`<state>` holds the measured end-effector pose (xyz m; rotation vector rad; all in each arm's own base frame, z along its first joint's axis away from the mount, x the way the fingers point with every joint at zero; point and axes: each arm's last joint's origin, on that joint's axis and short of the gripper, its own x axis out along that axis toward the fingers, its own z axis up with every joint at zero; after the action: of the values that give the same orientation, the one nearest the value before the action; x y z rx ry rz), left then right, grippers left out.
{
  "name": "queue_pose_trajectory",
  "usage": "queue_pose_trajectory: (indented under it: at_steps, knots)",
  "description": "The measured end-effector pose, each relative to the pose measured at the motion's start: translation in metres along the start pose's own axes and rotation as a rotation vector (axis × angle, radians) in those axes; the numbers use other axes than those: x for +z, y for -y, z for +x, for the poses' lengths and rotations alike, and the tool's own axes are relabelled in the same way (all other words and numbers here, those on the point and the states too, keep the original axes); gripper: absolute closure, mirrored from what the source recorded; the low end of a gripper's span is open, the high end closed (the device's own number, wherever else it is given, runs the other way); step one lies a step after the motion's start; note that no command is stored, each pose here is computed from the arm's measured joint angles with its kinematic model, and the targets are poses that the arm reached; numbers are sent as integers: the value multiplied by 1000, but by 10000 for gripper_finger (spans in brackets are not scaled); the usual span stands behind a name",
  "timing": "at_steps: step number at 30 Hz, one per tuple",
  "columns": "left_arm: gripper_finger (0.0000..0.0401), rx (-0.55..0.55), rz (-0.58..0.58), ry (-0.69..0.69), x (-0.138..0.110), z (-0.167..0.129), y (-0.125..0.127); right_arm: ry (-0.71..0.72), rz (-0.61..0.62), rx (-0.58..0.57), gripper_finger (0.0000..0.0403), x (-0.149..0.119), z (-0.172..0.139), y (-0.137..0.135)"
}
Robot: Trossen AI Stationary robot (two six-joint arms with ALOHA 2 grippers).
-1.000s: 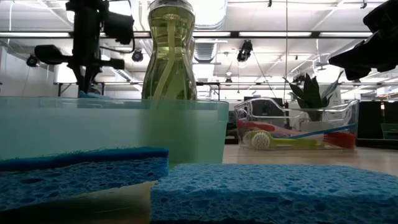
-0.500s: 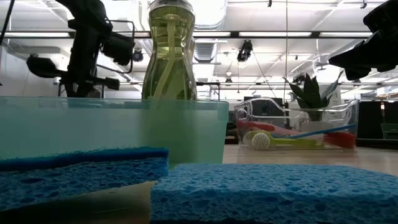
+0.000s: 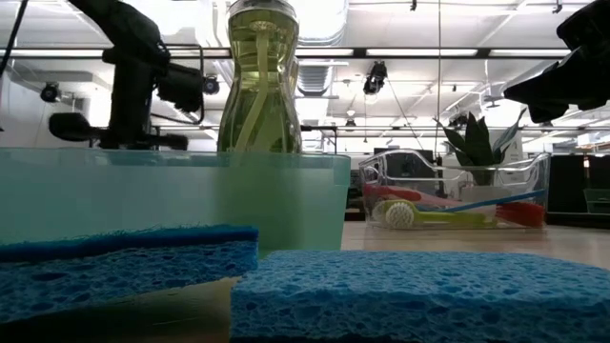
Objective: Pick & Place Kitchen Sink Supplies
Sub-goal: Put the blue sponge into the left transparent bin
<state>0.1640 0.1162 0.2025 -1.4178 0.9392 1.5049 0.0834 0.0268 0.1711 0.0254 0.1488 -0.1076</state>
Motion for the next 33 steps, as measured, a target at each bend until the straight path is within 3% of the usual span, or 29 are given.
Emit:
queue_pose_trajectory:
  at_steps: [19,33]
  knots:
    - [398,-10,12,6,5,6,-1,0,0,0,394,0,0,0]
    - [336,13,7,8,5,6,-3,0,0,0,394,0,0,0]
